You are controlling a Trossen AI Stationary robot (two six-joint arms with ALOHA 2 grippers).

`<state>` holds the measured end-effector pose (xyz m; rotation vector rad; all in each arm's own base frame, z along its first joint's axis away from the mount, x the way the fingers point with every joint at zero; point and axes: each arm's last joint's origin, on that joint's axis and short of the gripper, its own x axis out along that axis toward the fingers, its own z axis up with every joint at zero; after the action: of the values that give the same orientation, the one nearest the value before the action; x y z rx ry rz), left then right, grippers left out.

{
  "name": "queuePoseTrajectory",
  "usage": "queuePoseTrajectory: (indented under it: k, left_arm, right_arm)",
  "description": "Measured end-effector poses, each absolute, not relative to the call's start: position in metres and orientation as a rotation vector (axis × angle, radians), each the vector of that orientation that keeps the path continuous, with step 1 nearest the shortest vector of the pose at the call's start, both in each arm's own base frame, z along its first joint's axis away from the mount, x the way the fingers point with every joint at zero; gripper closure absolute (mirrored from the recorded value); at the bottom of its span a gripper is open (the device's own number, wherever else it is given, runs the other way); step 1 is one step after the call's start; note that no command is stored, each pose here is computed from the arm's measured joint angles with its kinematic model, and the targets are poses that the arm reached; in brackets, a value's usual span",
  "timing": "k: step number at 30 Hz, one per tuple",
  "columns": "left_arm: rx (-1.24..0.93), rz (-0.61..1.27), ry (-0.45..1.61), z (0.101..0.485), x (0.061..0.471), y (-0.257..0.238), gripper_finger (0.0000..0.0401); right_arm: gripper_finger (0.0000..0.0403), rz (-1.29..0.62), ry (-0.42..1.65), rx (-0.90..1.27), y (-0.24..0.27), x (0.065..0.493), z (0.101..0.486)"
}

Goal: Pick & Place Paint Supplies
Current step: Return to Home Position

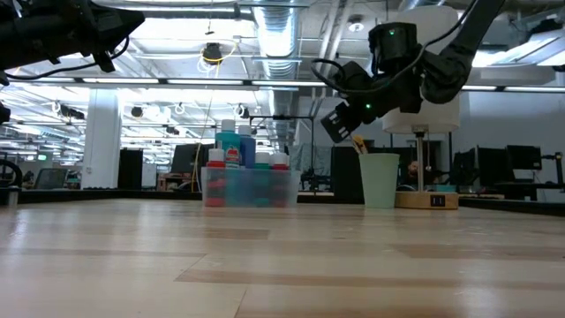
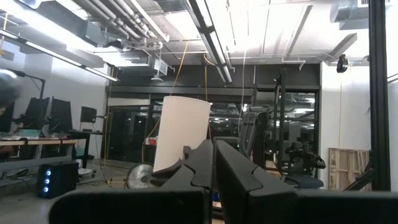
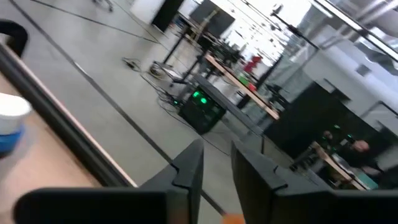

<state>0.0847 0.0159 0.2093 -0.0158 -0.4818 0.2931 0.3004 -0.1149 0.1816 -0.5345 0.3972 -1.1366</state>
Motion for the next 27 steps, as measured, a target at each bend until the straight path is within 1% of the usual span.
queuePoseTrajectory:
  k: [4, 7, 9, 11, 15, 17, 18, 21, 22, 23, 25, 27]
  left_arm:
    - [-0.015, 0.293, -0.482, 0.209, 0.085, 0.016, 0.0399]
    - [-0.016, 0.292, -0.482, 0.209, 0.085, 0.016, 0.0399]
    - [-0.015, 0.291, -0.481, 0.209, 0.085, 0.016, 0.0399]
    - [-0.015, 0.291, -0.482, 0.209, 0.085, 0.016, 0.0399]
    - [-0.015, 0.291, -0.482, 0.209, 0.085, 0.016, 0.0399]
    - [-0.015, 0.291, -0.482, 0.209, 0.085, 0.016, 0.0399]
    - [-0.016, 0.291, -0.482, 0.209, 0.085, 0.016, 0.0399]
    - [-0.015, 0.292, -0.481, 0.209, 0.085, 0.016, 0.0399]
    - [-0.015, 0.292, -0.482, 0.209, 0.085, 0.016, 0.0399]
    - [-0.015, 0.291, -0.482, 0.209, 0.085, 0.016, 0.0399]
    - [-0.016, 0.292, -0.482, 0.209, 0.085, 0.016, 0.0399]
    - [-0.016, 0.292, -0.482, 0.209, 0.085, 0.016, 0.0399]
  right_arm:
    - [0.0295, -1.123, 0.385, -0.536, -0.106, 0.303, 0.182]
    - [0.0270, -1.066, 0.307, -0.511, -0.085, 0.307, 0.194]
    - [0.0260, -0.975, 0.211, -0.443, -0.067, 0.307, 0.209]
    - [0.0259, -0.780, 0.144, -0.358, -0.046, 0.303, 0.225]
    - [0.0284, -0.271, 0.042, -0.128, -0.016, 0.284, 0.258]
    - [0.0307, -0.088, 0.031, -0.084, -0.009, 0.273, 0.270]
    - [0.0322, -0.042, 0.033, -0.085, -0.006, 0.266, 0.276]
    - [0.0377, -0.030, 0.056, -0.077, -0.007, 0.238, 0.294]
    - [0.0390, -0.036, 0.056, -0.071, -0.009, 0.227, 0.300]
    - [0.0394, -0.042, 0.062, -0.066, -0.009, 0.216, 0.305]
    - [0.0389, -0.065, 0.080, -0.052, -0.010, 0.193, 0.313]
    - [0.0391, -0.133, 0.111, -0.039, -0.010, 0.174, 0.314]
